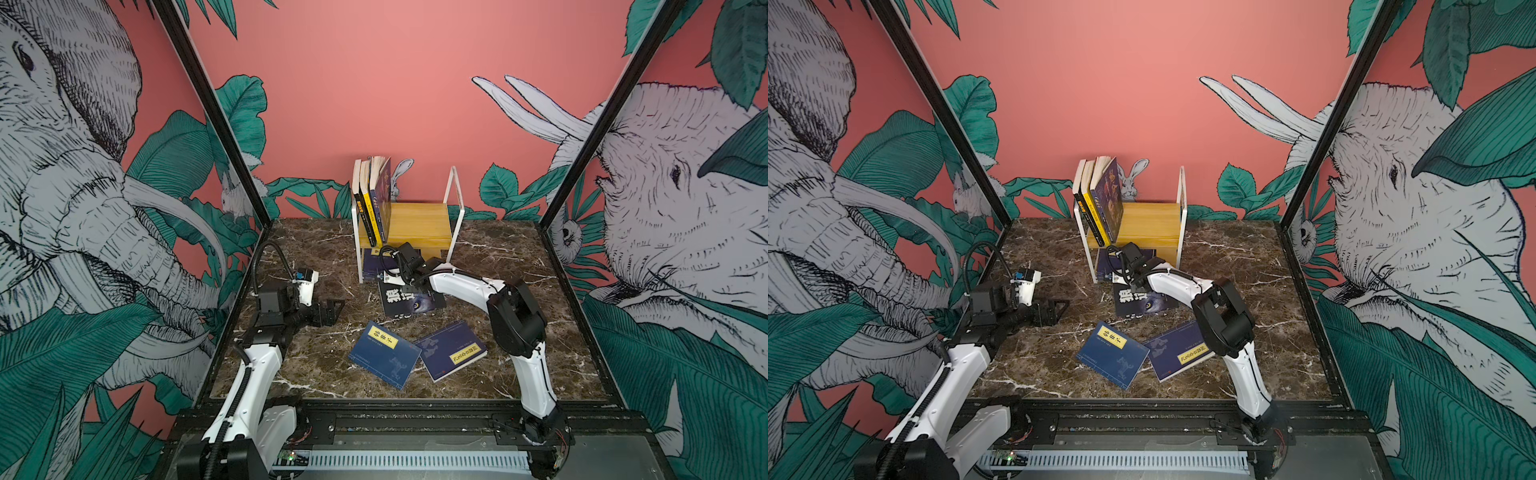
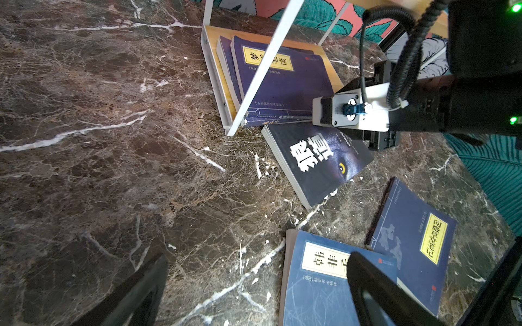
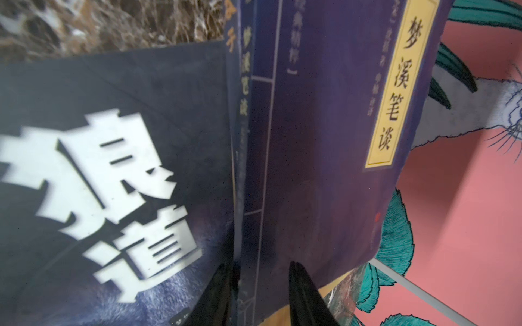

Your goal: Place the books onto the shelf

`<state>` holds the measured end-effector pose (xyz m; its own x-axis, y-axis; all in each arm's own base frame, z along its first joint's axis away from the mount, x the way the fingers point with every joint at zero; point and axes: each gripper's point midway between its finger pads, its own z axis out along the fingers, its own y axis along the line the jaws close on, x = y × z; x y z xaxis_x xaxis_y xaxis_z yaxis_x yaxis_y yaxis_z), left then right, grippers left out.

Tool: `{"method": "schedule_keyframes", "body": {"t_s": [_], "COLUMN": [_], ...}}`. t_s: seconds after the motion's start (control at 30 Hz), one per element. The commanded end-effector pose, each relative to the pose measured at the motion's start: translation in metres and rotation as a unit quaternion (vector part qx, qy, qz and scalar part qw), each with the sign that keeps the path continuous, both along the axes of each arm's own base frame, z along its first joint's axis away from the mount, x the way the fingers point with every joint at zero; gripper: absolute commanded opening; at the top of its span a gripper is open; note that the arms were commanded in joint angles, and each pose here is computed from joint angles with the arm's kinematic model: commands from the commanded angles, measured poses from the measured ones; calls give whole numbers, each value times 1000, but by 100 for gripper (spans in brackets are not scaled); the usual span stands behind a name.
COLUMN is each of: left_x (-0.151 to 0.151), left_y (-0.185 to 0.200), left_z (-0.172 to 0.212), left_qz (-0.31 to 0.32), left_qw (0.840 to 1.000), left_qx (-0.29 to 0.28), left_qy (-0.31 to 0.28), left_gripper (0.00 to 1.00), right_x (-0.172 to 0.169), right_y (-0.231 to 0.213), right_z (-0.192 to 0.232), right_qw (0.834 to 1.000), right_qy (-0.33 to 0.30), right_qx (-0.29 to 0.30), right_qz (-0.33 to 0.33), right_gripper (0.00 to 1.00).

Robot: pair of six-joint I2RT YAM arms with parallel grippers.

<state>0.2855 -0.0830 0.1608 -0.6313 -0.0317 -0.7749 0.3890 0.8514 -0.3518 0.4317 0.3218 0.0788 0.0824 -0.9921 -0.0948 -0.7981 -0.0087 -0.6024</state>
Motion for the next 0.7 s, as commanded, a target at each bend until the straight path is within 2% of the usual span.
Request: {"method": "schedule_keyframes", "body": {"t_s": [0.0, 0.3, 0.67], "left_x": [-2, -2, -1], "left_y": [-1, -1, -1], "left_z": [0, 0, -1], "left_qz": [-7, -7, -7], "left_qw": [1000, 1000, 1000], "left_qx": [2, 1, 1], "left_qy": [-10, -8, -7], "left_gripper": [99, 99, 99], "right_x": [4, 12, 13], "right_y": [-3, -10, -11], "right_z": [25, 20, 19], "right_qw": [1000, 999, 999], "right_qy": [-22, -27, -25], "right_qx": [19, 13, 18], "right_qz": [-3, -13, -12], "right_gripper": [33, 27, 25]}}
